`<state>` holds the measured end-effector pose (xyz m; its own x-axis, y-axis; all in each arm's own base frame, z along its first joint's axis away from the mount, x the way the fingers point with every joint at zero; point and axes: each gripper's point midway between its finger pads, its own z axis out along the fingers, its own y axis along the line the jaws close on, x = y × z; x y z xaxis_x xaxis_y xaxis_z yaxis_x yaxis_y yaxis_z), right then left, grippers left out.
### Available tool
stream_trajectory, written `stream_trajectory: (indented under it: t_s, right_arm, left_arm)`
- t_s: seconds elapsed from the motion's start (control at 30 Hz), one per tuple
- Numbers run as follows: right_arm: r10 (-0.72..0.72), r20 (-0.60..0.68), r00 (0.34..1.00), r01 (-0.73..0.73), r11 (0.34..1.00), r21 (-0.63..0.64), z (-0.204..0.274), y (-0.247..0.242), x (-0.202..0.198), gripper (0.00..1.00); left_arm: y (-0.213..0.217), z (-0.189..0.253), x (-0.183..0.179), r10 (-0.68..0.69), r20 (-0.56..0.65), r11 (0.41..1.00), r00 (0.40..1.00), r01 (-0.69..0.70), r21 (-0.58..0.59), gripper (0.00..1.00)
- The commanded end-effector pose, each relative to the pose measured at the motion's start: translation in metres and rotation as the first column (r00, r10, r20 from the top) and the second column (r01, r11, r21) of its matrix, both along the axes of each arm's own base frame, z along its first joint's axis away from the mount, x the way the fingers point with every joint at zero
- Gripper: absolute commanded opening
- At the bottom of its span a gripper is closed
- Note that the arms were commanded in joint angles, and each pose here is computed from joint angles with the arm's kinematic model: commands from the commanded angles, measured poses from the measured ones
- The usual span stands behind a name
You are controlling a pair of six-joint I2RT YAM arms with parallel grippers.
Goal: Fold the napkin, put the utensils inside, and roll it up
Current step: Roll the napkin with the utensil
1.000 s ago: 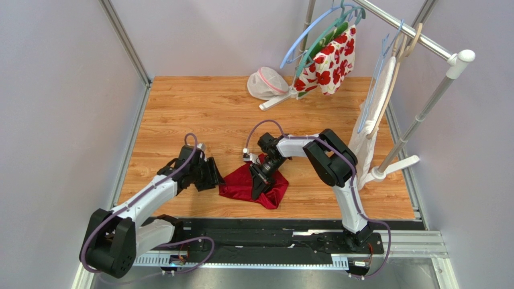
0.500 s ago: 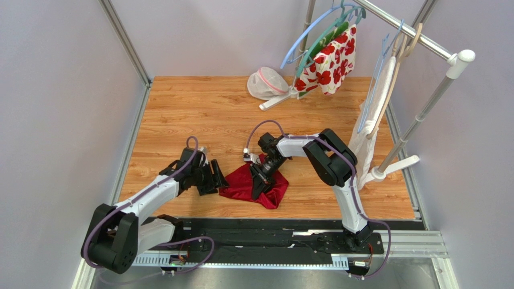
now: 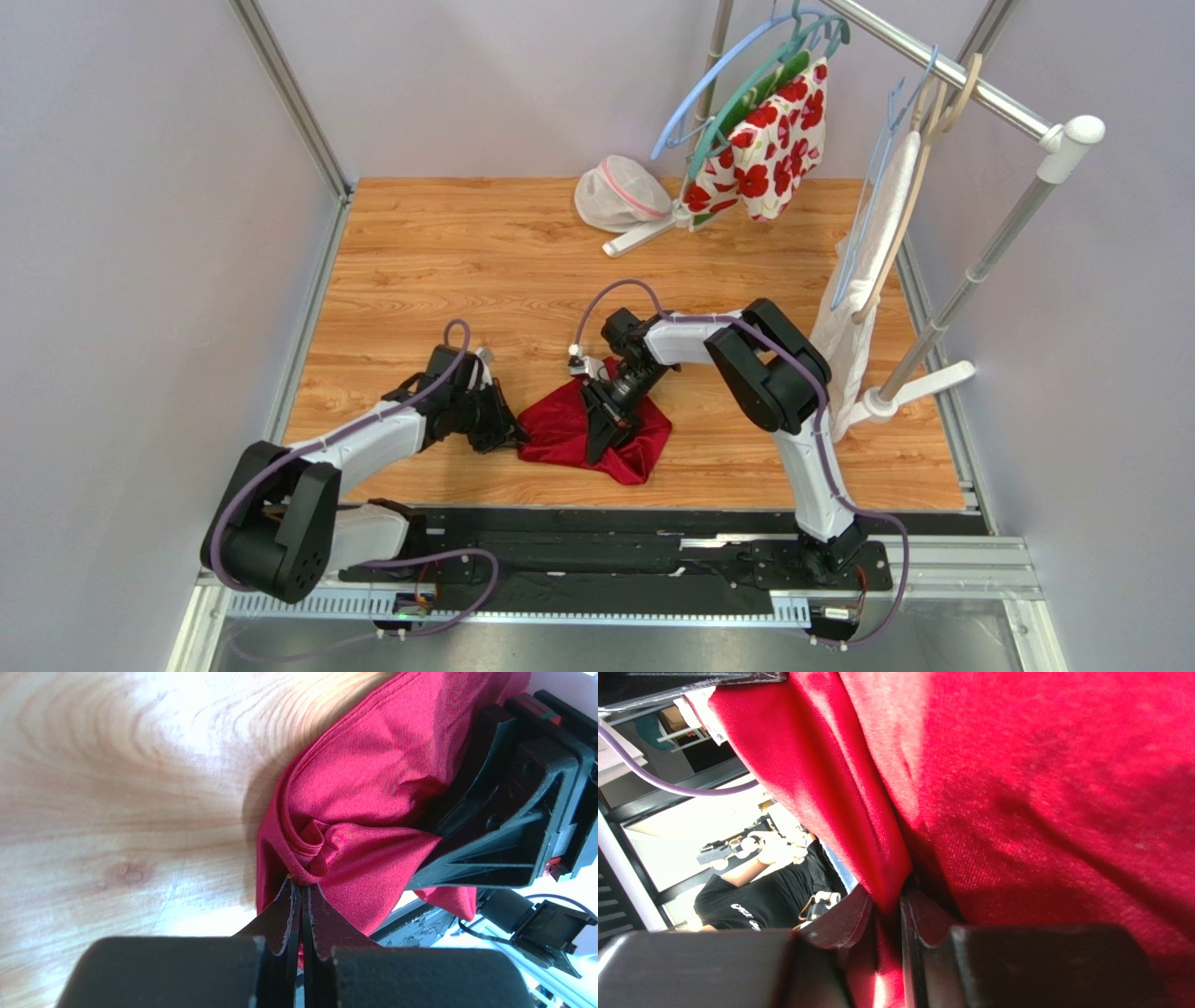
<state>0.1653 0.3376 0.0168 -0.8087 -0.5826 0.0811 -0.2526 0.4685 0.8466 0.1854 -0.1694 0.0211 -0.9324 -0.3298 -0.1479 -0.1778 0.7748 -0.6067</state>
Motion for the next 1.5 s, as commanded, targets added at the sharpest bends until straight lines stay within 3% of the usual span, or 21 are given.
stream_trajectory:
  t_s: [0.0, 0.1, 0.17, 0.2, 0.3, 0.43, 0.73, 0.8, 1.0, 1.13, 1.47]
  right_arm:
    - [-0.011, 0.211, 0.977, 0.029, 0.996, -0.079, -0.02, -0.012, 0.029, 0.36]
    - [-0.033, 0.275, 0.961, 0.04, 0.999, -0.017, 0.011, -0.007, 0.039, 0.53]
    - [-0.052, 0.316, 0.947, 0.053, 0.999, 0.006, 0.027, -0.006, 0.046, 0.59]
    - [-0.061, 0.339, 0.939, 0.06, 0.998, 0.012, 0.034, -0.007, 0.049, 0.7]
    - [-0.085, 0.465, 0.881, 0.07, 0.996, 0.05, 0.063, -0.009, 0.059, 0.76]
    - [-0.125, 0.65, 0.75, 0.093, 0.992, 0.084, 0.096, -0.025, 0.067, 0.77]
    - [-0.05, 0.828, 0.558, 0.028, 0.999, 0.042, 0.087, -0.046, 0.013, 0.79]
    - [-0.031, 0.884, 0.467, 0.011, 1.0, 0.029, 0.088, -0.048, 0.012, 0.8]
    - [0.037, 0.945, 0.326, -0.054, 0.998, -0.02, 0.082, -0.039, -0.006, 0.8]
    - [0.115, 0.951, 0.288, -0.128, 0.988, -0.081, 0.066, -0.032, -0.019, 0.81]
    - [0.24, 0.922, 0.303, -0.121, 0.97, -0.213, 0.027, -0.035, -0.017, 0.75]
  left_arm:
    - [-0.003, 0.004, 0.009, -0.057, 0.002, 0.998, 0.998, 0.057, 0.028, 0.0]
    - [0.001, 0.0, 0.011, -0.087, -0.018, 0.994, 0.996, 0.088, 0.063, 0.0]
    - [0.003, -0.001, 0.011, -0.108, -0.027, 0.991, 0.994, 0.11, 0.079, 0.0]
    - [0.003, -0.001, 0.015, -0.113, -0.031, 0.99, 0.993, 0.115, 0.086, 0.0]
    - [0.004, -0.002, 0.018, -0.139, -0.046, 0.984, 0.989, 0.143, 0.104, 0.0]
    - [0.004, -0.004, 0.022, -0.152, -0.066, 0.982, 0.986, 0.159, 0.104, 0.0]
    - [0.0, -0.011, 0.021, -0.161, -0.109, 0.984, 0.981, 0.169, 0.065, 0.0]
    - [0.0, -0.01, 0.022, -0.16, -0.109, 0.984, 0.981, 0.168, 0.063, 0.0]
    - [-0.002, -0.011, 0.022, -0.164, -0.117, 0.983, 0.979, 0.172, 0.058, 0.0]
    - [-0.001, -0.013, 0.022, -0.163, -0.123, 0.984, 0.979, 0.171, 0.059, 0.0]
    - [-0.002, -0.013, 0.021, -0.167, -0.126, 0.983, 0.978, 0.175, 0.052, 0.0]
